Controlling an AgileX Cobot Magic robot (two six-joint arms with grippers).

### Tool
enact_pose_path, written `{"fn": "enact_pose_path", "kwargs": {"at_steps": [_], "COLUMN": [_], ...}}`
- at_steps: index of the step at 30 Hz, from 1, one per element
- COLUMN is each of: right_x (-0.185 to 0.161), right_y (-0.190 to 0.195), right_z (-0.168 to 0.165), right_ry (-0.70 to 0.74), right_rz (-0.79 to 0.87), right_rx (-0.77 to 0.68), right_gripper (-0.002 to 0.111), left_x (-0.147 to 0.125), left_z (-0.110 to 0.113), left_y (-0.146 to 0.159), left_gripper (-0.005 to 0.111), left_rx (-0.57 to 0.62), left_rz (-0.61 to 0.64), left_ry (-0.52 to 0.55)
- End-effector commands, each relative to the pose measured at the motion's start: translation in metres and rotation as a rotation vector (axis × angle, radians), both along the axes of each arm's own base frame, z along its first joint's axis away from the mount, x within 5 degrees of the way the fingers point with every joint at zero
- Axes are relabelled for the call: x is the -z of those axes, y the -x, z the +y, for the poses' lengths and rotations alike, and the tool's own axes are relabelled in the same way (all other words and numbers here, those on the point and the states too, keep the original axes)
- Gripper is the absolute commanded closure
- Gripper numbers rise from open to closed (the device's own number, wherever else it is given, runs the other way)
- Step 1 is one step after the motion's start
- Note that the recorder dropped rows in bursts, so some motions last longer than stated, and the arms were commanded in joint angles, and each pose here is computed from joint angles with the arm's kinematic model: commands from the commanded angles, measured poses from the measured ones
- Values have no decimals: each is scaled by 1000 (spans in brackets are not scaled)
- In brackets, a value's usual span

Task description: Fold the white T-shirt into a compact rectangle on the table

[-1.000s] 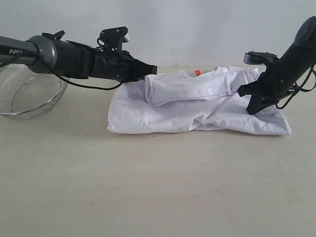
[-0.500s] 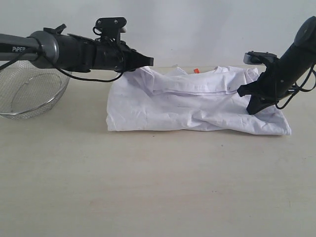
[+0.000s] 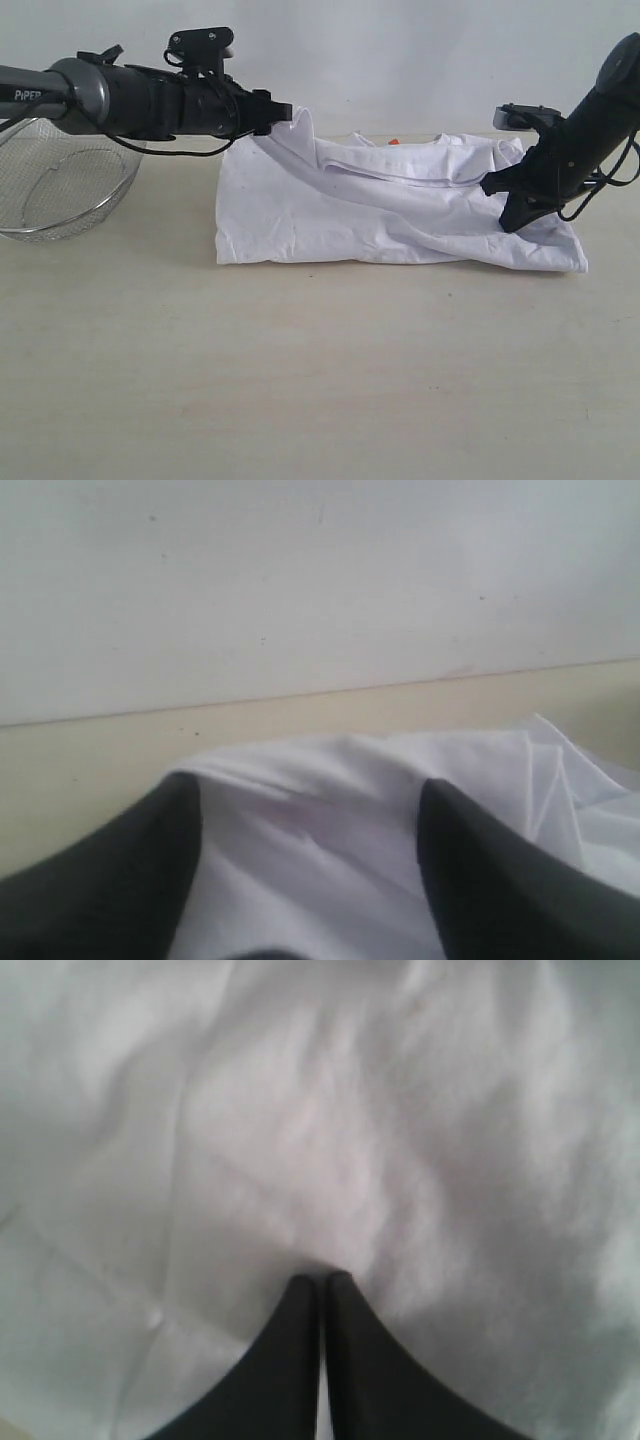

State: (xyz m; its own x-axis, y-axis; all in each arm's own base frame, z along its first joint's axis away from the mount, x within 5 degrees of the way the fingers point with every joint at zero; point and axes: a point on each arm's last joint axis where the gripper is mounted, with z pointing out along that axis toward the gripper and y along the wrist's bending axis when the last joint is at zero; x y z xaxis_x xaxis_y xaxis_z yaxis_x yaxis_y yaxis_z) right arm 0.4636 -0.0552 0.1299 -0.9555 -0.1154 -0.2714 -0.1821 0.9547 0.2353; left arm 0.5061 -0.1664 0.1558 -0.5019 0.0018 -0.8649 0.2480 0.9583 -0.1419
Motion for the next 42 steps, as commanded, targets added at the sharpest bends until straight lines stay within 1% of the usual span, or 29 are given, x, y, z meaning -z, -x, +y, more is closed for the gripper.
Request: {"fn": "enact_pose_path", "kwargs": {"at_steps": [1,4,5,7,11,14,17,20,21,23,24,27,30,34,37,38,41,42], "right_x": [0,0,0,0,0,1,2,0,0,-6,-7,-16,-18,-10,-2,2,12,17], "right_y": [0,0,0,0,1,3,5,6,6,6,6,6,6,4,5,5,5,7], "right_z": [0,0,0,0,0,-1,-2,-3,-3,-3,-3,-3,-3,-3,-2,1,12,17], "right_ry": [7,5,6,6,6,23,42,44,43,41,41,44,46,45,38,44,74,82], "right_rz": [-11,-5,-5,-3,2,22,47,51,50,42,39,24,16,20,49,62,93,128], "right_rx": [-6,-8,-9,-10,-13,-32,-39,-33,-27,-16,-11,-6,-5,20,16,4,-27,-48], "right_gripper": [109,109,109,109,109,109,109,109,109,109,109,109,109,109,109,109,109,109], "left_x": [-13,-13,-13,-14,-13,-14,-13,-4,3,16,22,34,42,55,64,69,70,72], "left_z": [-2,-7,-8,-11,-12,-13,-11,-6,-6,-5,-3,-1,3,8,11,11,11,11], "left_y": [1,2,3,5,6,8,16,28,34,43,48,54,54,53,56,59,62,66], "left_gripper": [70,100,102,102,102,102,102,102,102,102,102,102,102,102,102,102,102,102], "left_rx": [35,76,94,118,137,187,216,257,280,290,303,283,241,193,209,227,245,277], "left_rz": [-15,-2,1,11,17,5,39,125,182,284,334,436,478,506,562,600,621,662], "left_ry": [42,71,77,116,125,63,28,-9,-8,-6,-27,-41,-56,-90,-96,-104,-124,-140]}}
